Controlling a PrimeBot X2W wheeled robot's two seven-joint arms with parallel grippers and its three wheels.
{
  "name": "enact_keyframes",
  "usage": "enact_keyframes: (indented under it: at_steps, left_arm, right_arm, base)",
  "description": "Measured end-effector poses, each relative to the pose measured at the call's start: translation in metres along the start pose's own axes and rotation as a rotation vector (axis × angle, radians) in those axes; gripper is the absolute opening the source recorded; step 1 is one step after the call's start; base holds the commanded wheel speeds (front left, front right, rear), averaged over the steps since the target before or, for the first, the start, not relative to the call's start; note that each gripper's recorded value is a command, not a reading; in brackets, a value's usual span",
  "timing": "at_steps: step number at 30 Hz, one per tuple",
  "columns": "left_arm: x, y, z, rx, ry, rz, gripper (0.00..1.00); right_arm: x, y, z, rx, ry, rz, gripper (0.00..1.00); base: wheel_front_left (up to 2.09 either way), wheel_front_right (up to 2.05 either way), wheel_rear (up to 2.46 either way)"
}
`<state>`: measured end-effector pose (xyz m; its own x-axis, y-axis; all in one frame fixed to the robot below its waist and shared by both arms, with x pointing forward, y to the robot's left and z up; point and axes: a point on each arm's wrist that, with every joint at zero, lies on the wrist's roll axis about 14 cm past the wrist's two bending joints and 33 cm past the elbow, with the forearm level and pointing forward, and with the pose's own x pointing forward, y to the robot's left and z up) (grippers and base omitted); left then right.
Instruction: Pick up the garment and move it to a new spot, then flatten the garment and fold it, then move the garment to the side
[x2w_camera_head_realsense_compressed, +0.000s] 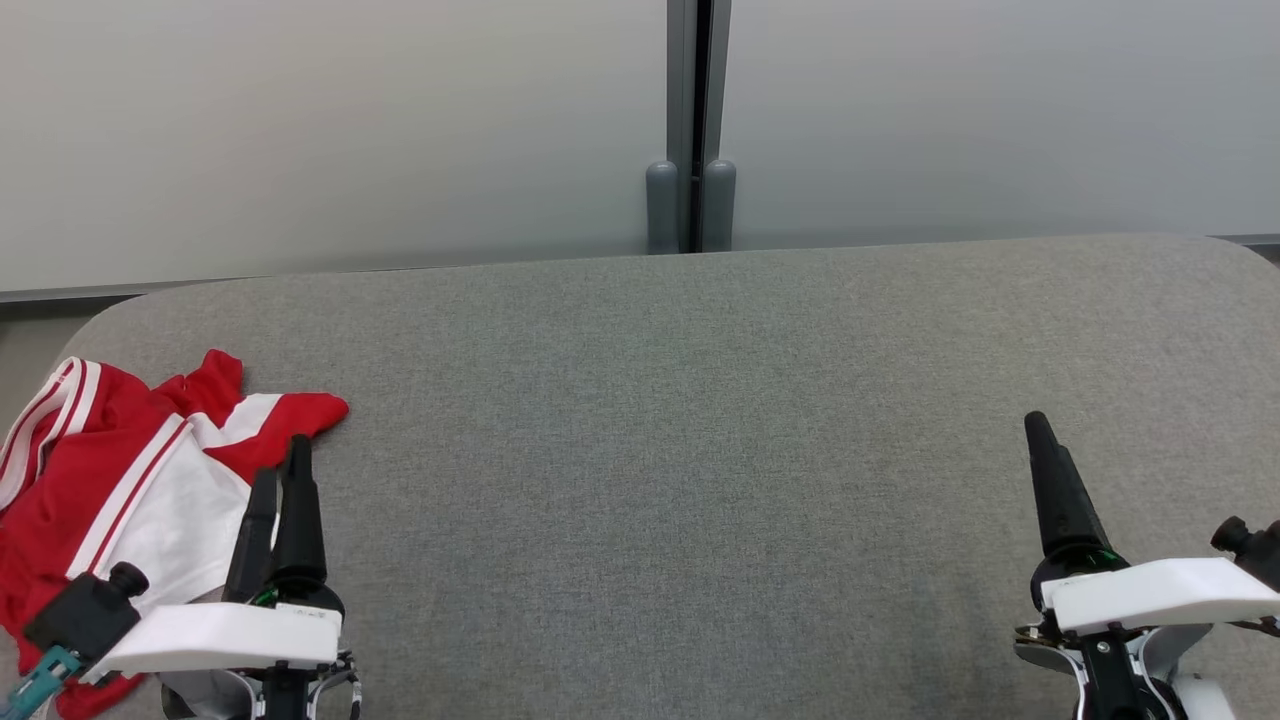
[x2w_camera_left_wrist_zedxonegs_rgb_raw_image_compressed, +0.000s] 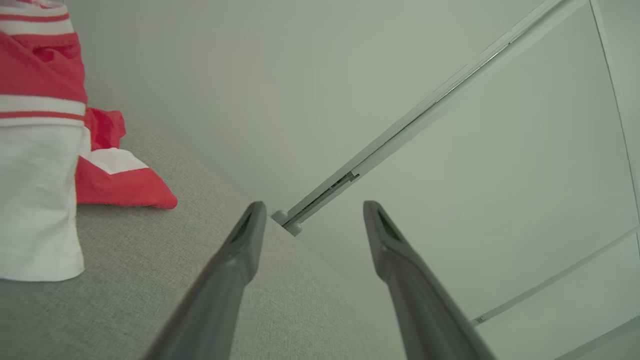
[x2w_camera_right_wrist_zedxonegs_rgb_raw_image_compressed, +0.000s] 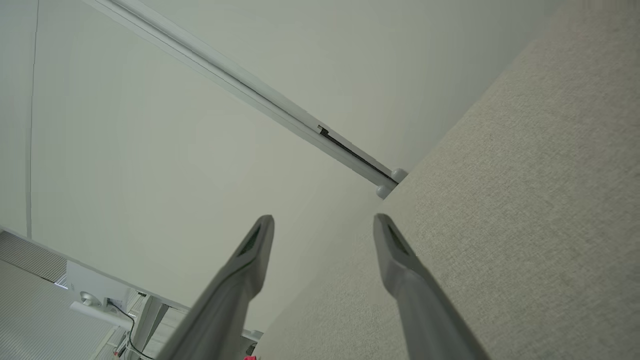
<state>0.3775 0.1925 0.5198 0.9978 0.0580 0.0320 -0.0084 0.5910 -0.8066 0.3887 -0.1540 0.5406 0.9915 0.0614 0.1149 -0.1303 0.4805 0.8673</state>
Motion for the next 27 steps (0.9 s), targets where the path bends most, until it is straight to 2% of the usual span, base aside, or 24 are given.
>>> enact_keyframes:
  at_steps: [14, 27]
  left_arm:
    - [-0.003, -0.007, -0.006, 0.319, 0.005, -0.033, 1.00]
    - [-0.004, -0.007, -0.006, 0.484, -0.012, -0.037, 1.00]
  right_arm:
    - [0.001, 0.012, -0.017, -0.328, 0.048, 0.063, 1.00]
    - [0.001, 0.020, -0.027, -0.519, 0.065, 0.114, 1.00]
  base:
    - [0.00, 0.00, 0.00]
    - [0.00, 0.00, 0.00]
